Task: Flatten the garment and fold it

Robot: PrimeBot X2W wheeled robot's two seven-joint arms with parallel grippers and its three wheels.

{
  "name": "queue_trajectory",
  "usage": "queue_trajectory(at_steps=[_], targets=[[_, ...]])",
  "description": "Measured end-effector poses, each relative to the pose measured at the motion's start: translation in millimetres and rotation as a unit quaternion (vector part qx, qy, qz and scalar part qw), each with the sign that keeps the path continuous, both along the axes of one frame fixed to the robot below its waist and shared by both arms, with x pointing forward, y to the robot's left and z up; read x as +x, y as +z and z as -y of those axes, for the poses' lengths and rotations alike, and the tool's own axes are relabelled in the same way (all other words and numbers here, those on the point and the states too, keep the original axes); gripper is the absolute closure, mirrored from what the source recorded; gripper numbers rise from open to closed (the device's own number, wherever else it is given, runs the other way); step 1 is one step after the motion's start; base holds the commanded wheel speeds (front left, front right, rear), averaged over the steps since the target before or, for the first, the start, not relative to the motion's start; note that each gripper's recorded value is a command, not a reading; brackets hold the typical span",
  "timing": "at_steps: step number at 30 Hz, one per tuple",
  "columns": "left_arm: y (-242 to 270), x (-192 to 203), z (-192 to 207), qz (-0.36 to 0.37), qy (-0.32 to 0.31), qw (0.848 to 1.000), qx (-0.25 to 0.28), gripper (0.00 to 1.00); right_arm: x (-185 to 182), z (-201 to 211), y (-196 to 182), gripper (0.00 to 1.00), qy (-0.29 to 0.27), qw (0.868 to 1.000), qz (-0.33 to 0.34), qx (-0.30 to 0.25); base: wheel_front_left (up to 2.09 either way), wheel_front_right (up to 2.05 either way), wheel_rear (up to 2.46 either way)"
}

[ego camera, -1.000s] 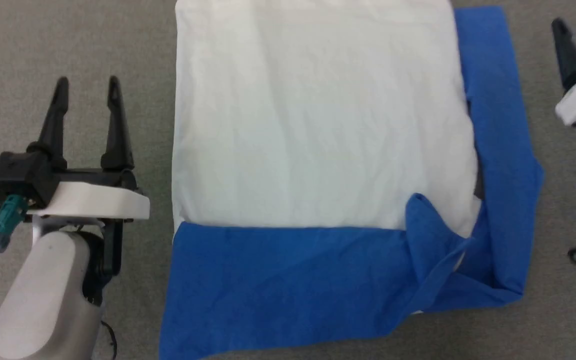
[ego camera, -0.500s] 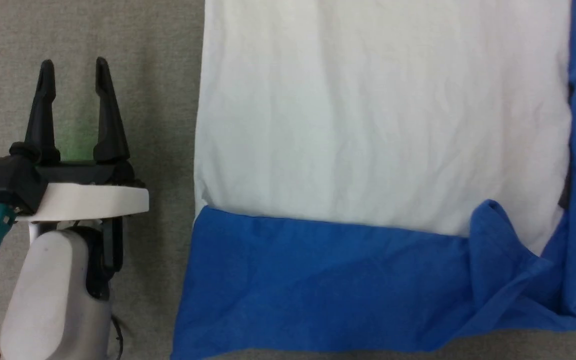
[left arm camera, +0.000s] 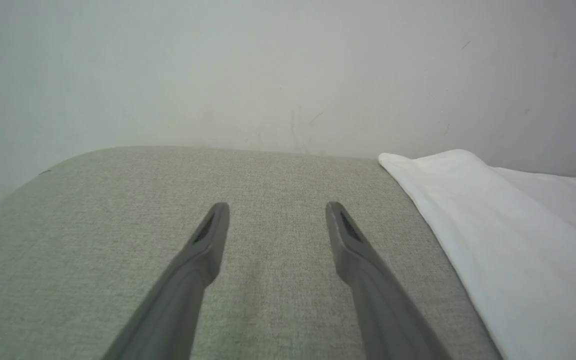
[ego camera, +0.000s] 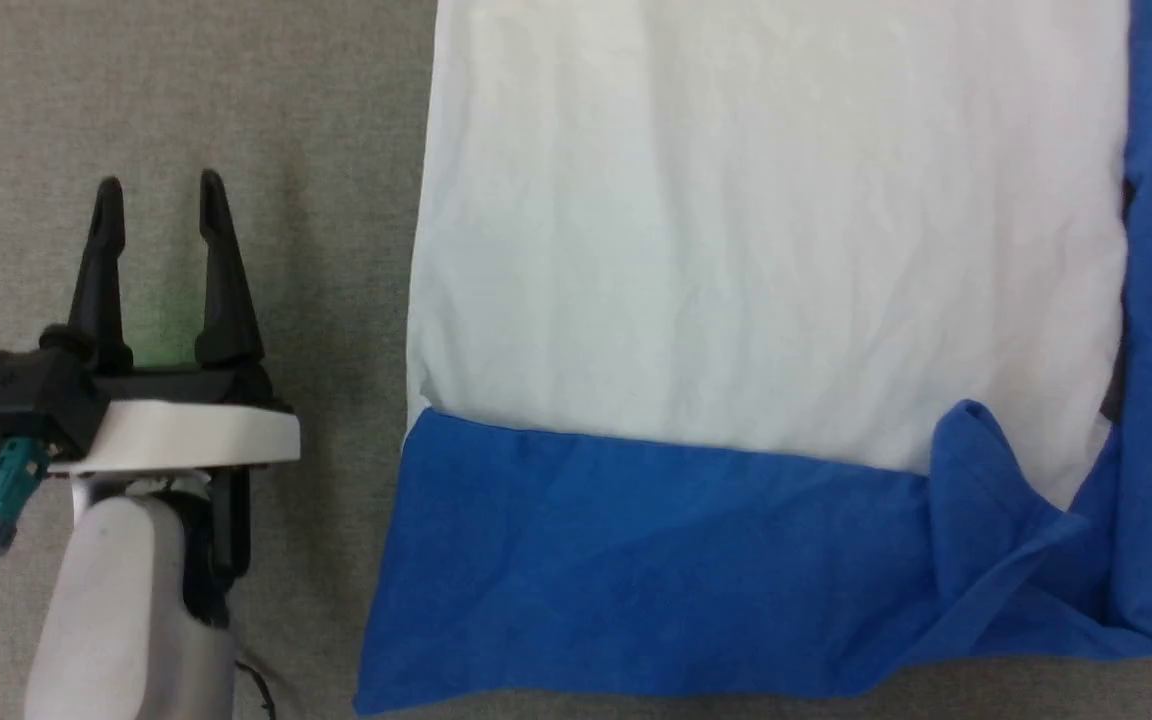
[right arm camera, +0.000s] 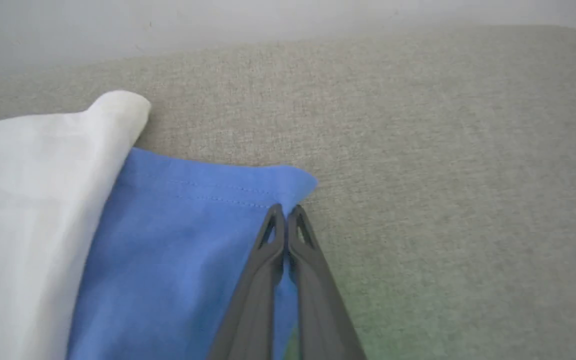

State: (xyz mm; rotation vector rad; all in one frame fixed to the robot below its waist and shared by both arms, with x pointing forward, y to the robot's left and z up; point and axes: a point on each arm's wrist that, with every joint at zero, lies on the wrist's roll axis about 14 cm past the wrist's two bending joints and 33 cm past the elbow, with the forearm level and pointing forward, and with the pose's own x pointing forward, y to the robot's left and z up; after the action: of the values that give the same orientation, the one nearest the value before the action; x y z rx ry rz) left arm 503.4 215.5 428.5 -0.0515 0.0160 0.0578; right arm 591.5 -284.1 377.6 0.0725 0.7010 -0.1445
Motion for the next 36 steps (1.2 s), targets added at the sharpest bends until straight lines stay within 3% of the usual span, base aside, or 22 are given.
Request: queue_trajectory(at_steps=[6, 12, 22, 28, 32, 36], targets=[[10, -20, 0, -0.004, 0.001, 1.000, -0.002, 0.00, -32, 39, 54, 1.00, -0.032, 0.995, 0.091, -0.040, 0.00, 0.00, 0.00], [21, -47, -1, -0.007, 0.006, 1.000, -0.005, 0.00, -88, 64, 125, 1.00, -0.056, 0.980, 0.171, -0.084, 0.00, 0.00, 0.00], [56, -75, 9, 0.026, -0.007, 1.000, -0.013, 0.00, -181, 61, 218, 1.00, -0.070, 0.957, 0.252, -0.123, 0.00, 0.00, 0.00], [73, -81, 18, 0.046, -0.021, 0.999, -0.017, 0.00, -204, 15, 271, 1.00, -0.009, 0.938, 0.319, -0.136, 0.00, 0.00, 0.00], [80, -84, 22, 0.055, -0.026, 0.998, -0.018, 0.00, -206, -38, 292, 1.00, 0.071, 0.925, 0.349, -0.132, 0.00, 0.00, 0.00], [81, -88, 23, 0.055, -0.027, 0.998, -0.020, 0.00, -203, -103, 288, 1.00, 0.172, 0.914, 0.351, -0.108, 0.00, 0.00, 0.00]])
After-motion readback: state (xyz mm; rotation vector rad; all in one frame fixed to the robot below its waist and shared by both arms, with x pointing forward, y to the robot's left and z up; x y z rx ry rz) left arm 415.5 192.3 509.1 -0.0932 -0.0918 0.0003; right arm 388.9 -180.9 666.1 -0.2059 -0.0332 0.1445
